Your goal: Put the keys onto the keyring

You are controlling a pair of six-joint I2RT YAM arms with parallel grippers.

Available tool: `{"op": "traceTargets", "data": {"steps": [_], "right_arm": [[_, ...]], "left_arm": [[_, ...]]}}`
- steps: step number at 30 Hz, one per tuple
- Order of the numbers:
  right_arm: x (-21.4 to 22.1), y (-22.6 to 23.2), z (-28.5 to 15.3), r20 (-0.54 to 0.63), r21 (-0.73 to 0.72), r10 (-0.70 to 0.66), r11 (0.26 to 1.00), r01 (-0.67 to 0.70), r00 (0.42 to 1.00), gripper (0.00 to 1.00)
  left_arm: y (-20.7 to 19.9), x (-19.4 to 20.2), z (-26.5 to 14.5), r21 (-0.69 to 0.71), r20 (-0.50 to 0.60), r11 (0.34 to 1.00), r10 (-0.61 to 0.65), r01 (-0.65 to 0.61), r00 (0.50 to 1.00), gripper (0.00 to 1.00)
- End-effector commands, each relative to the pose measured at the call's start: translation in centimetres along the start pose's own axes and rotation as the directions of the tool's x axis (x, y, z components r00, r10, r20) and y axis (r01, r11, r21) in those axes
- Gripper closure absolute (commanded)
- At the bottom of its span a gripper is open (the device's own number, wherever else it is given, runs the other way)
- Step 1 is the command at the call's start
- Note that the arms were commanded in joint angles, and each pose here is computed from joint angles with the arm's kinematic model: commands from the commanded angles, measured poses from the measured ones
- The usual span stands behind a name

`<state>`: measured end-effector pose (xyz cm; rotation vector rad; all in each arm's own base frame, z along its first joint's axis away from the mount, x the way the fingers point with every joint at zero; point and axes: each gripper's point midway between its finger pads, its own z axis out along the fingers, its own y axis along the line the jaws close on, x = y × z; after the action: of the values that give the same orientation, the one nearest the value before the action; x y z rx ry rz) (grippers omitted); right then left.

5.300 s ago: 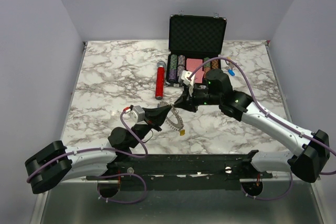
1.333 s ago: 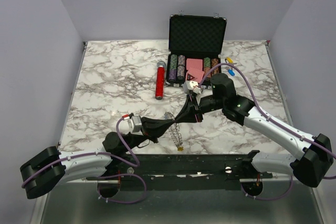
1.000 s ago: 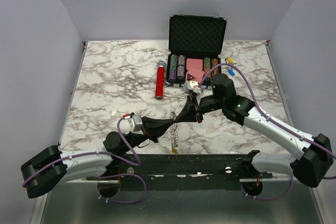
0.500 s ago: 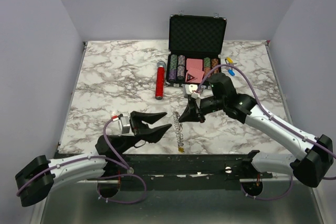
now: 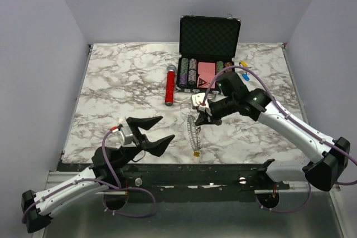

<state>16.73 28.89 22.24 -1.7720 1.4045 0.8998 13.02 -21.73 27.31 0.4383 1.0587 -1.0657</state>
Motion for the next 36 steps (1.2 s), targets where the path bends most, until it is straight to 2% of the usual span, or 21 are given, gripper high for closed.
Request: {"op": "traceTargets", "data": {"steps": [1,6,11,13,17,21,25,27,28,30,32,34,36], "right_arm": [[1.2,-0.5,-1.0,-0.123,-0.030,-0.095,0.995,0.092,0.988,1.00],[1.8,-1.1,-1.7,-0.214,-0.072,-0.131,0.990,0.118,0.968,1.00],[2.8,-1.3,-2.4,-0.317,-0.133,-0.139,0.986,0.101,0.938,1.00],[3.0,-1.4,-2.7,-0.342,-0.148,-0.135,0.985,0.088,0.930,1.00],[3.2,-1.6,-3.2,-0.381,-0.166,-0.145,0.982,0.087,0.913,1.00],[3.5,-1.3,-3.2,-0.412,-0.202,-0.113,0.979,0.031,0.904,1.00],[3.1,-1.3,-3.1,-0.404,-0.212,-0.101,0.977,0.015,0.909,1.00],[2.9,-1.3,-3.1,-0.399,-0.217,-0.102,0.976,0.014,0.911,1.00],[2.8,-1.4,-3.1,-0.399,-0.215,-0.100,0.977,0.013,0.911,1.00],[2.9,-1.4,-3.1,-0.399,-0.215,-0.098,0.977,0.010,0.912,1.00],[2.8,-1.4,-3.0,-0.398,-0.216,-0.096,0.976,0.008,0.912,1.00],[2.6,-1.3,-3.0,-0.391,-0.216,-0.093,0.976,0.006,0.916,1.00],[2.4,-1.2,-3.0,-0.384,-0.216,-0.090,0.976,0.006,0.919,1.00]], "left_arm": [[1.6,2.9,-0.9,-0.056,-0.175,0.994,0.083,-0.094,0.981,0.02],[1.0,5.4,0.3,-0.003,-0.304,0.995,0.098,-0.104,0.948,0.01],[0.5,7.2,2.2,0.109,-0.374,0.975,0.222,-0.195,0.900,0.01],[0.6,6.9,3.2,0.144,-0.328,0.953,0.299,-0.265,0.896,0.01],[0.3,6.3,5.0,0.164,-0.234,0.935,0.348,-0.315,0.908,0.01],[1.0,5.9,6.4,0.098,-0.156,0.947,0.317,-0.305,0.935,0.01],[0.3,6.4,7.5,0.119,-0.115,0.960,0.266,-0.253,0.957,0.02],[-0.3,6.4,8.1,0.142,-0.092,0.963,0.242,-0.228,0.966,0.08],[-0.6,6.5,8.2,0.158,-0.083,0.962,0.238,-0.223,0.968,0.14],[-1.1,6.4,8.7,0.182,-0.070,0.965,0.206,-0.190,0.976,0.36],[-1.5,6.7,8.9,0.205,-0.080,0.963,0.192,-0.173,0.978,0.54],[-1.5,7.1,9.0,0.211,-0.095,0.964,0.187,-0.164,0.978,0.67],[-1.4,7.6,9.1,0.210,-0.112,0.965,0.186,-0.159,0.976,0.70]]}}
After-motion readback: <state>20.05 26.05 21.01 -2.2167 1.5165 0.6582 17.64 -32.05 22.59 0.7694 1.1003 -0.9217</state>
